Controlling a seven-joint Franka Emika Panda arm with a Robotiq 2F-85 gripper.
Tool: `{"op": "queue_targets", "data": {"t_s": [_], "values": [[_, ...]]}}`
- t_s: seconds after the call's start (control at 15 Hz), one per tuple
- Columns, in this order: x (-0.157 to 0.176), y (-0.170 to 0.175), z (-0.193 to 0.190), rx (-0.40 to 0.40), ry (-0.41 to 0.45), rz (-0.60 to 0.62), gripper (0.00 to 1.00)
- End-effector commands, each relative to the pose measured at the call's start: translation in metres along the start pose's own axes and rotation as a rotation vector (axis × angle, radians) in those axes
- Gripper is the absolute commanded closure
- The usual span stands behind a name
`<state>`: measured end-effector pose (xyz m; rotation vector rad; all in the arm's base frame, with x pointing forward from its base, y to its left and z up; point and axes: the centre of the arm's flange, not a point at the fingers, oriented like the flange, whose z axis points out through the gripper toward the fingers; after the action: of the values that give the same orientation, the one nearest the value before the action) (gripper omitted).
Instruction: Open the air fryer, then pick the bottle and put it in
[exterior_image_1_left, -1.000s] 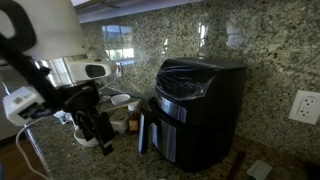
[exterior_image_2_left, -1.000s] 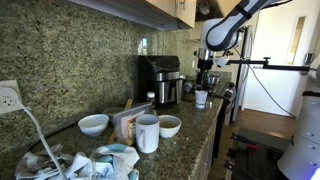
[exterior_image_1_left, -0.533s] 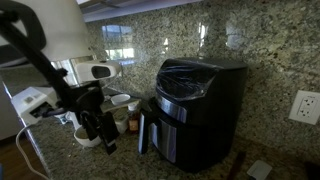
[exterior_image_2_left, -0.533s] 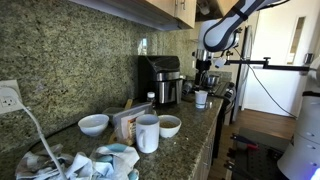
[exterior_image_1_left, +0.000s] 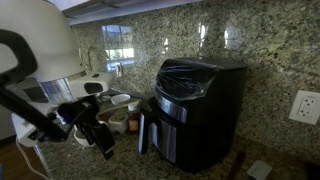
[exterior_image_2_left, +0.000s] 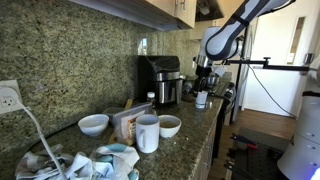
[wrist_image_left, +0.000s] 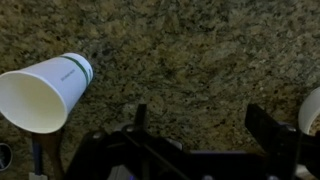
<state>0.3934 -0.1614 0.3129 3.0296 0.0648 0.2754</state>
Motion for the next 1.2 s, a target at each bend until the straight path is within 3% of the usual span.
{"op": "queue_targets", "data": {"t_s": [0.0, 0.27, 0.6, 0.93, 1.13], "values": [[-0.009, -0.011, 0.032, 0.010, 0.119, -0.006, 0.00], [-0.010, -0.027, 0.064, -0.016, 0.275, -0.010, 0.00], [0.011, -0.042, 0.075, -0.080, 0.382, 0.021, 0.00], [0.011, -0.032, 0.087, -0.130, 0.432, 0.086, 0.00], [0.020, -0.008, 0.092, -0.167, 0.435, 0.132, 0.00]]}}
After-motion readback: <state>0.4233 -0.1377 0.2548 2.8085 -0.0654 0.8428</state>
